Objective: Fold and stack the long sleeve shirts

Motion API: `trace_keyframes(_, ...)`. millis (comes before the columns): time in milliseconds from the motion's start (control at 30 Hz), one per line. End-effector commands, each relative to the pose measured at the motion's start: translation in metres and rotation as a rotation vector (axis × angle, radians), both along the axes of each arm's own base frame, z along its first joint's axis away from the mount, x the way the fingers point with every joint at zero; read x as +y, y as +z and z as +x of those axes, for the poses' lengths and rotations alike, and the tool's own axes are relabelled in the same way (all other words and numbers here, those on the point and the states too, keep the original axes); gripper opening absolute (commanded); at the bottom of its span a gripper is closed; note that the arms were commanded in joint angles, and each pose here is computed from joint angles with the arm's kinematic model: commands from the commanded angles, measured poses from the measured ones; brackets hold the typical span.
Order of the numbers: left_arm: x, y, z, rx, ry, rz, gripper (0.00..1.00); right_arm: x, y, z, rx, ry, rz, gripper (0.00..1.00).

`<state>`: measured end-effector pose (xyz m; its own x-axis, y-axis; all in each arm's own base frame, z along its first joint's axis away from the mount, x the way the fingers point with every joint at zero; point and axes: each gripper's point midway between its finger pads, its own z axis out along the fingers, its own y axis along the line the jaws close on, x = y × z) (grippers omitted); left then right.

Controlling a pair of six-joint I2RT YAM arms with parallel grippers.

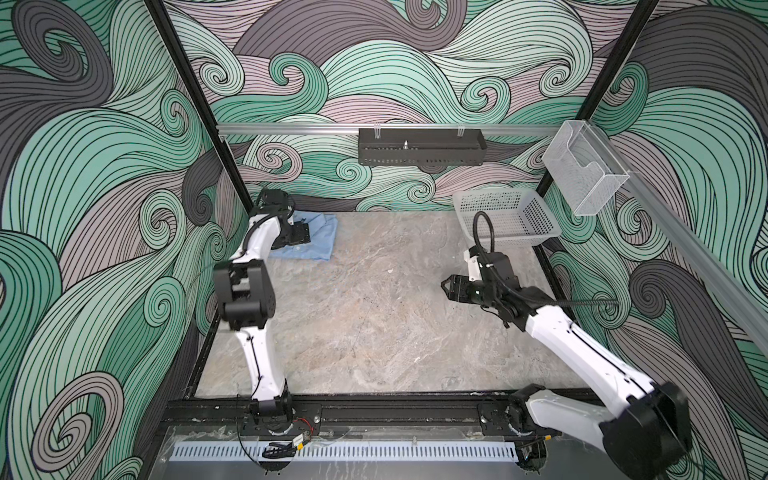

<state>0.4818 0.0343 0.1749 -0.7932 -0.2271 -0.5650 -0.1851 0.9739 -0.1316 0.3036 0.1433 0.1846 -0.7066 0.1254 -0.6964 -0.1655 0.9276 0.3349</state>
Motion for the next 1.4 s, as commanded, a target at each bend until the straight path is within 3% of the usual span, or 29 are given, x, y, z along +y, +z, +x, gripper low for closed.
trace_keyframes(0, -0.002, 0.064, -0.008, -0.370, 0.072, -0.045, 0.88, -0.046, 0.018, 0.019, -0.289, -0.152, -0.176, 0.78)
trace_keyframes(167, 0.013, 0.054, -0.066, -0.451, 0.199, -0.009, 0.88, -0.100, 0.021, 0.018, -0.564, -0.337, -0.422, 0.85)
trace_keyframes(333, 0.034, 0.028, -0.108, -0.440, 0.353, 0.037, 0.88, -0.129, -0.006, 0.019, -0.557, -0.419, -0.555, 0.91)
trace_keyframes(533, 0.050, -0.004, -0.139, -0.461, 0.458, 0.141, 0.87, -0.148, -0.046, 0.026, -0.519, -0.471, -0.521, 0.93)
trace_keyframes(800, 0.054, -0.037, -0.146, -0.471, 0.461, 0.209, 0.86, -0.143, -0.060, 0.065, -0.524, -0.387, -0.507, 0.95)
trace_keyframes(1000, 0.052, -0.060, -0.132, -0.494, 0.404, 0.251, 0.86, -0.147, -0.084, 0.082, -0.485, -0.356, -0.445, 0.96)
trace_keyframes(1133, 0.048, -0.057, -0.118, -0.491, 0.326, 0.289, 0.86, -0.148, -0.089, 0.091, -0.431, -0.336, -0.429, 0.99)
trace_keyframes(1233, 0.043, -0.061, -0.108, -0.572, 0.281, 0.297, 0.87, -0.154, -0.091, 0.090, -0.406, -0.356, -0.420, 0.99)
trace_keyframes(1300, 0.031, -0.081, -0.102, -0.513, 0.201, 0.279, 0.86, -0.154, -0.089, 0.091, -0.414, -0.359, -0.420, 0.99)
trace_keyframes(1367, 0.024, -0.085, -0.094, -0.528, 0.144, 0.289, 0.84, -0.154, -0.090, 0.091, -0.409, -0.357, -0.421, 0.99)
